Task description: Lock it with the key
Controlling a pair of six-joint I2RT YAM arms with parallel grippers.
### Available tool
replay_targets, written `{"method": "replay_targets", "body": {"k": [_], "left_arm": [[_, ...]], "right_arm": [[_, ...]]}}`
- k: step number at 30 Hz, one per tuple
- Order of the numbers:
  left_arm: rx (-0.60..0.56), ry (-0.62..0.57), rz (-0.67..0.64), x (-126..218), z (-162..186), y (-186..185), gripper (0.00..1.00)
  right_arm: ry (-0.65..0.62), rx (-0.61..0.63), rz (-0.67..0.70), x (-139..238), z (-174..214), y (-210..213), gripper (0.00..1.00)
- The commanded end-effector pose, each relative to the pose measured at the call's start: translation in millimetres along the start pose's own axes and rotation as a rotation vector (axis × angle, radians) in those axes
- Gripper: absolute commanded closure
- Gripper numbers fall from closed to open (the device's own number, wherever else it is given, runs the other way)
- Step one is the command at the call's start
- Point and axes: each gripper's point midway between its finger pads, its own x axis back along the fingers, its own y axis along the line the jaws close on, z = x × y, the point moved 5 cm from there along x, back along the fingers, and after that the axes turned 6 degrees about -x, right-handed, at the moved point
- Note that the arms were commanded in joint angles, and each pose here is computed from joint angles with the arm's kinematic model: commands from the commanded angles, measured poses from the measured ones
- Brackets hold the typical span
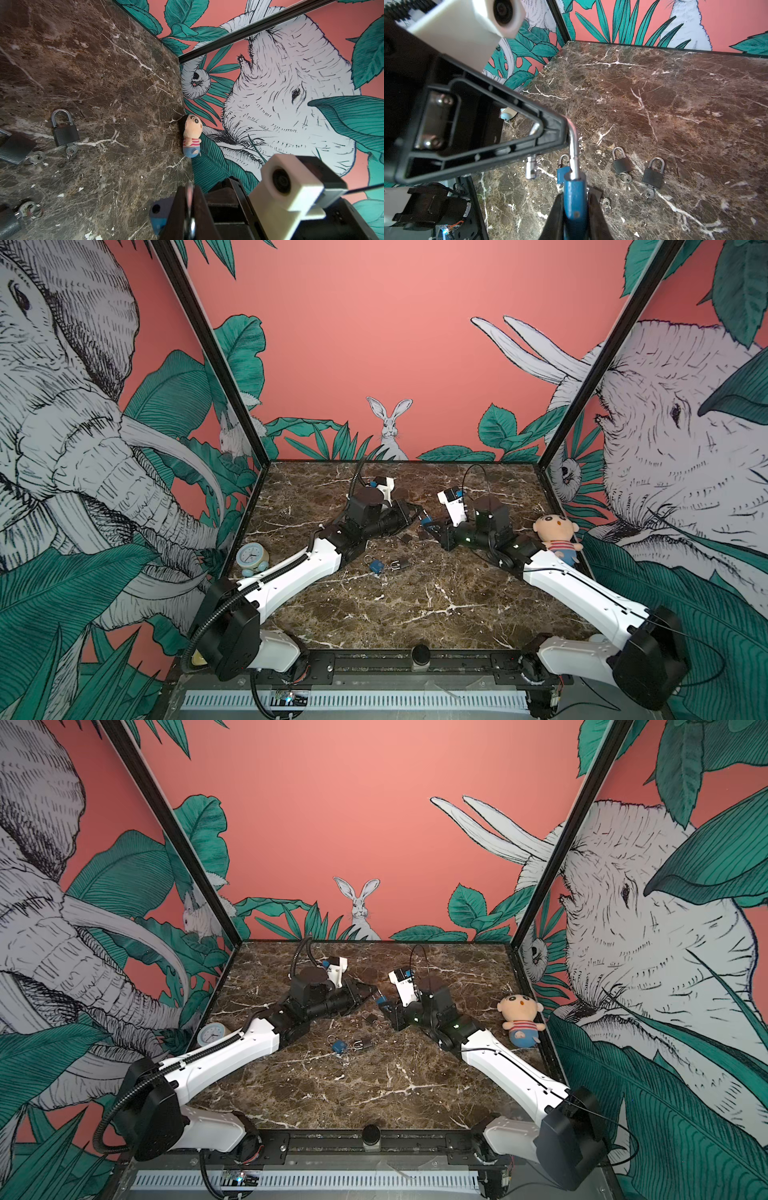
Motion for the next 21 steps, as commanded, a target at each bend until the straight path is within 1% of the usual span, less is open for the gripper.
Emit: {"method": "replay_targets", "body": {"k": [1, 2, 4, 7, 8, 11, 16, 21], "left_arm": [[-0.102, -0.053, 0.057, 19, -7, -21, 0.7], [-0.125, -0.055, 0.044, 22, -7, -20, 0.64], [-0.163, -0.066, 0.014, 29, -10, -17, 0.56], [-0.215, -0.082, -0.002, 40, -13, -15, 0.52], [-0.224, -0.1, -0.014, 45, -22, -9, 0.51], [-0.287, -0.084, 0.039, 53, -29, -12, 0.53], [-0.394, 0.031, 0.132, 55, -26, -20, 0.54], [-0.414, 0.11, 0.23, 55, -15, -25, 0.58]], "right_arm": [[-0.011, -0.07, -0.079, 14, -21, 12, 1.0], [0.016, -0.085, -0.113, 16, -21, 15, 1.0], [0.06, -0.11, -0.17, 20, -22, 20, 1.0], [0.127, -0.132, -0.25, 26, -23, 27, 1.0], [0.154, -0.137, -0.277, 28, -22, 30, 1.0], [0.224, -0.152, -0.343, 31, -18, 38, 1.0], [0.279, -0.174, -0.424, 36, -15, 44, 1.0], [0.302, -0.198, -0.47, 38, -14, 47, 1.0]]}}
